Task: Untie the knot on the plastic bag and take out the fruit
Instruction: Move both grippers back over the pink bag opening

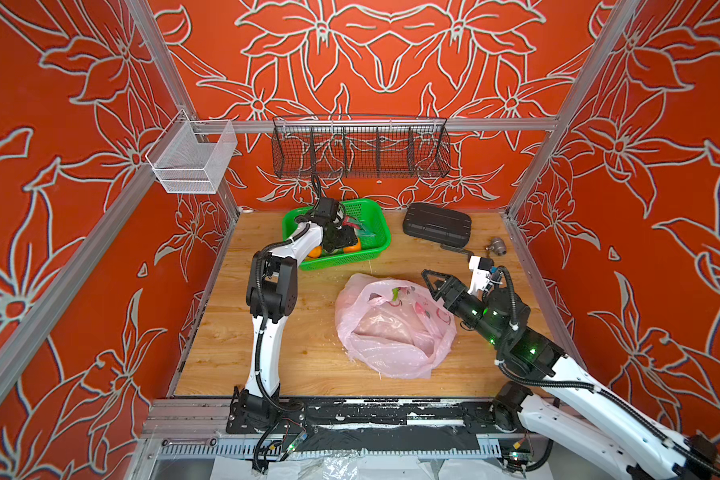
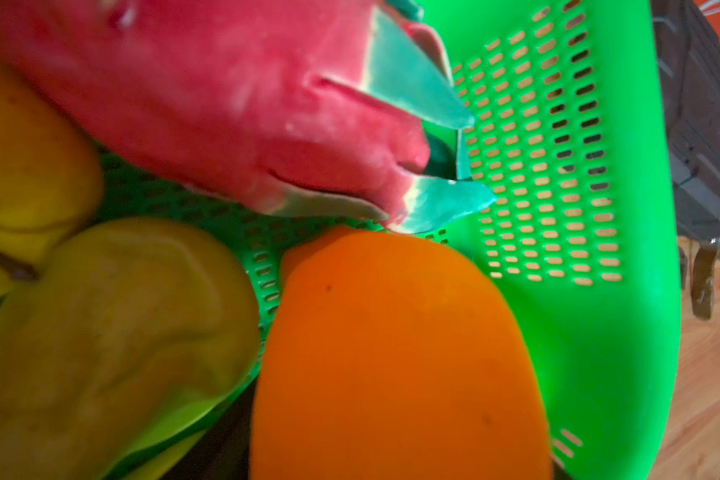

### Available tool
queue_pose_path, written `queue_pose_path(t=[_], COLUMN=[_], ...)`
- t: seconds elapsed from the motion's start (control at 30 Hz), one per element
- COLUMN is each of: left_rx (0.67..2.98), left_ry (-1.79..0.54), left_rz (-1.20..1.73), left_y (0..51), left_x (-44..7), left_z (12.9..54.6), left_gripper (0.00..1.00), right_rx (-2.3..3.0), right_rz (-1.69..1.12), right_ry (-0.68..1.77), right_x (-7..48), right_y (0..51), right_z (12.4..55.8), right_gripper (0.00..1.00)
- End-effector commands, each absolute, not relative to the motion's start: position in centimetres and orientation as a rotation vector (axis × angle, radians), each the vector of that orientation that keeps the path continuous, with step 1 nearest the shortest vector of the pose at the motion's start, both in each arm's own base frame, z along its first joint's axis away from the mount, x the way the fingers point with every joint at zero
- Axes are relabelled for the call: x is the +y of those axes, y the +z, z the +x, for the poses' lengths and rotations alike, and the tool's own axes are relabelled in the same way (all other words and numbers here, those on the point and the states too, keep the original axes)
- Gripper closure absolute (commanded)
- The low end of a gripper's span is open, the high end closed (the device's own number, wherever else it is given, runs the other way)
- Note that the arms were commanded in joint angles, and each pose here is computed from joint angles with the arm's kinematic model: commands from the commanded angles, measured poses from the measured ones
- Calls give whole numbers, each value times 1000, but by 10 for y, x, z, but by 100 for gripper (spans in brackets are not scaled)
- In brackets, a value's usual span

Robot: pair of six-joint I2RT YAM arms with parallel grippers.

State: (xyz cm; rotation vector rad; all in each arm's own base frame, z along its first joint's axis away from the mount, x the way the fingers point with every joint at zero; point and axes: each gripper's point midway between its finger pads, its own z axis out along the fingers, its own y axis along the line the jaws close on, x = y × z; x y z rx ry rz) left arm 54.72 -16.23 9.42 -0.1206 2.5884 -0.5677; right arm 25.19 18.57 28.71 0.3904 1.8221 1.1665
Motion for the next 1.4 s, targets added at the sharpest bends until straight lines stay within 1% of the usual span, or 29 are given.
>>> queue_pose_path(t=[0.0,0.23,0.4,0.5,0.67,0.87,0.97,1.1,1.2,1.37], left_rx=[2549,2471,2381,2311,2174,2086,2069,2117,2190,2309], left_ry=[-509,-471,-530,-610,-729,-801,-787,-695,-670,-669], left_rz=[-113,-112,-112,-111,-66,151,279,399,439,501], left_y=[118,153,194,220,265,298,299,273,247,209], left_x=[-153,-144,-145,-149,-162,-198,-216,-227,-229,-239], left_z=[543,535,518,497,450,385,354,326,317,313], left_gripper=[28,28,28,28,28,29,29,29,29,29], right_rx=[1805,1812,1816,1819,1834,1863,1908,1960,1998,2061], right_rz=[393,386,368,339,282,174,124,92,83,84], right_ry=[1185,1206,1218,1235,1255,1307,1342,1374,1359,1326], right_x=[186,191,195,200,208,223,232,239,239,239], right_y=[293,295,295,296,295,294,285,270,254,225], right_z=[252,253,253,252,249,241,235,227,223,217], right_gripper=[6,6,6,6,7,8,9,10,11,12])
